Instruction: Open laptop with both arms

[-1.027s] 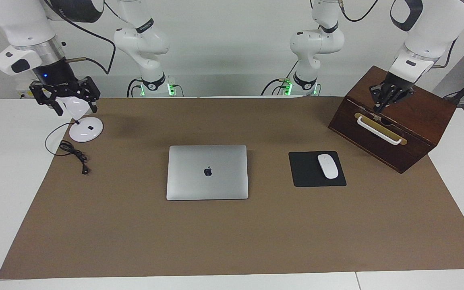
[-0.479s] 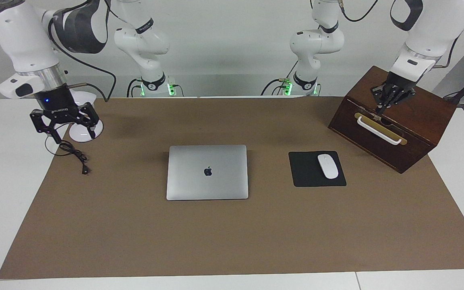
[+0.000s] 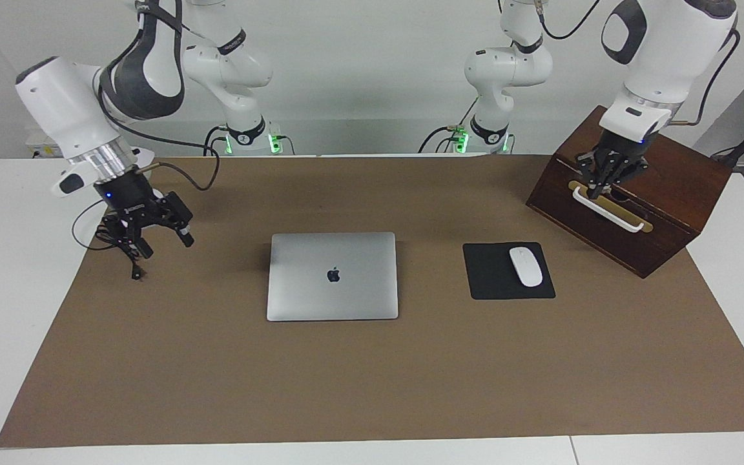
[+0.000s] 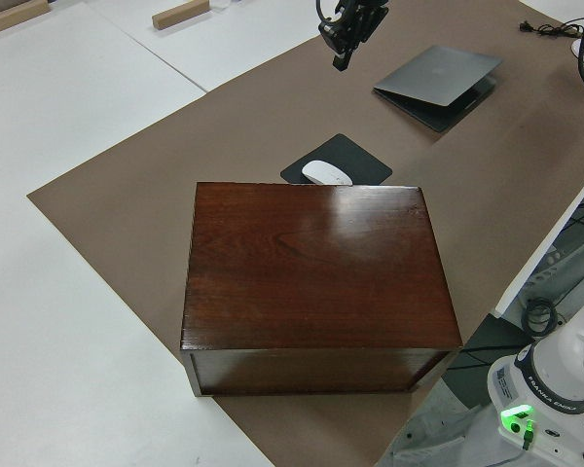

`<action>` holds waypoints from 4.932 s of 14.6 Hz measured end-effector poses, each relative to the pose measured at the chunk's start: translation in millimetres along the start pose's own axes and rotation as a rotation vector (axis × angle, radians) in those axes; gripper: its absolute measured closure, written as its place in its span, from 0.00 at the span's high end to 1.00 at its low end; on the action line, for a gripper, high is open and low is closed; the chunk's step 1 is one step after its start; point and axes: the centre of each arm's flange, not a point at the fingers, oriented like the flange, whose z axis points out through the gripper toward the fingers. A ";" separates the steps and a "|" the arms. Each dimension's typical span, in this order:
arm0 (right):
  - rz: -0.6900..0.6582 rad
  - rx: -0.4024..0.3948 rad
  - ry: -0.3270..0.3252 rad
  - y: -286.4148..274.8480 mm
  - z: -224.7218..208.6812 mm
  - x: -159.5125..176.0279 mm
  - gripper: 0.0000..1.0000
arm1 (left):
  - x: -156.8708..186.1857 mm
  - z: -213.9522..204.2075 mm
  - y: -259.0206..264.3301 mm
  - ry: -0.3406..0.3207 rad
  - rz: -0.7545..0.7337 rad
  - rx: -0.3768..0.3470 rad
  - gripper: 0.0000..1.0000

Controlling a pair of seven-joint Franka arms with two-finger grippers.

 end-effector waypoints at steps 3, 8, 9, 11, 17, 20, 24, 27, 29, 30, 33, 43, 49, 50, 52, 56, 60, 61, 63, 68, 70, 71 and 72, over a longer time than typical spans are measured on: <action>0.136 0.063 0.013 -19.7 38.0 -29.3 1.00 | -7.8 25.7 30.3 0.082 0.054 -0.002 0.01; 0.387 0.142 0.019 -70.2 63.8 -69.4 1.00 | -57.4 74.4 64.5 0.251 0.117 -0.006 0.01; 0.427 0.148 0.016 -79.1 66.8 -78.8 1.00 | -67.6 79.9 70.6 0.280 0.129 -0.008 0.01; 0.498 0.144 0.007 -93.8 71.3 -96.1 1.00 | -83.3 87.0 82.7 0.339 0.155 -0.015 0.01; 0.674 0.141 -0.009 -154.6 84.7 -154.4 1.00 | -112.0 103.2 126.7 0.452 0.247 -0.050 0.01; 0.742 0.152 -0.025 -178.5 86.3 -172.7 1.00 | -120.4 112.2 140.0 0.501 0.276 -0.064 0.01; 0.773 0.142 -0.039 -178.6 89.8 -181.7 1.00 | -133.3 146.2 162.4 0.564 0.321 -0.091 0.01; 0.773 0.122 -0.054 -173.8 95.7 -191.4 1.00 | -141.0 181.5 179.7 0.607 0.353 -0.114 0.01; 0.766 0.113 -0.067 -174.1 99.4 -198.8 1.00 | -145.7 206.1 195.8 0.622 0.370 -0.136 0.01; 0.760 0.109 -0.075 -176.1 101.5 -203.6 1.00 | -148.2 217.4 202.7 0.624 0.379 -0.145 0.01; 0.757 0.100 -0.093 -179.5 106.2 -213.1 1.00 | -155.1 235.0 217.9 0.628 0.406 -0.163 0.01; 0.758 0.027 -0.088 -167.4 141.6 -232.2 1.00 | -167.2 259.5 271.6 0.604 0.499 -0.214 0.01; 0.748 0.004 -0.067 -159.5 153.9 -231.3 1.00 | -148.0 279.0 291.2 0.593 0.505 -0.222 0.01; 0.749 0.006 -0.063 -160.2 154.6 -229.1 1.00 | -145.4 280.7 292.9 0.593 0.505 -0.222 0.01; 0.748 0.012 -0.057 -161.7 154.5 -223.8 1.00 | -142.5 284.9 294.9 0.590 0.505 -0.222 0.01; 0.763 0.025 -0.014 -160.8 152.7 -217.4 1.00 | -137.4 292.6 299.7 0.584 0.507 -0.222 0.01; 0.762 0.029 -0.005 -161.8 152.4 -215.3 1.00 | -135.1 303.6 305.8 0.574 0.513 -0.222 0.01; 0.763 0.030 -0.001 -161.8 152.1 -215.1 1.00 | -134.7 303.8 306.1 0.574 0.514 -0.222 0.01; 0.763 0.031 0.001 -163.2 152.2 -215.5 1.00 | -134.7 303.8 306.2 0.574 0.514 -0.222 0.01; 0.762 0.042 0.010 -168.6 152.6 -211.1 1.00 | -134.7 303.8 306.2 0.574 0.514 -0.222 0.01; 0.762 0.048 0.013 -171.4 152.8 -207.9 1.00 | -134.7 303.8 306.2 0.574 0.514 -0.222 0.01; 0.764 0.053 0.015 -173.5 152.7 -205.7 1.00 | -134.6 303.8 306.2 0.574 0.514 -0.222 0.01; 0.771 0.060 0.017 -175.8 152.7 -203.2 1.00 | -134.6 303.8 306.1 0.574 0.514 -0.222 0.01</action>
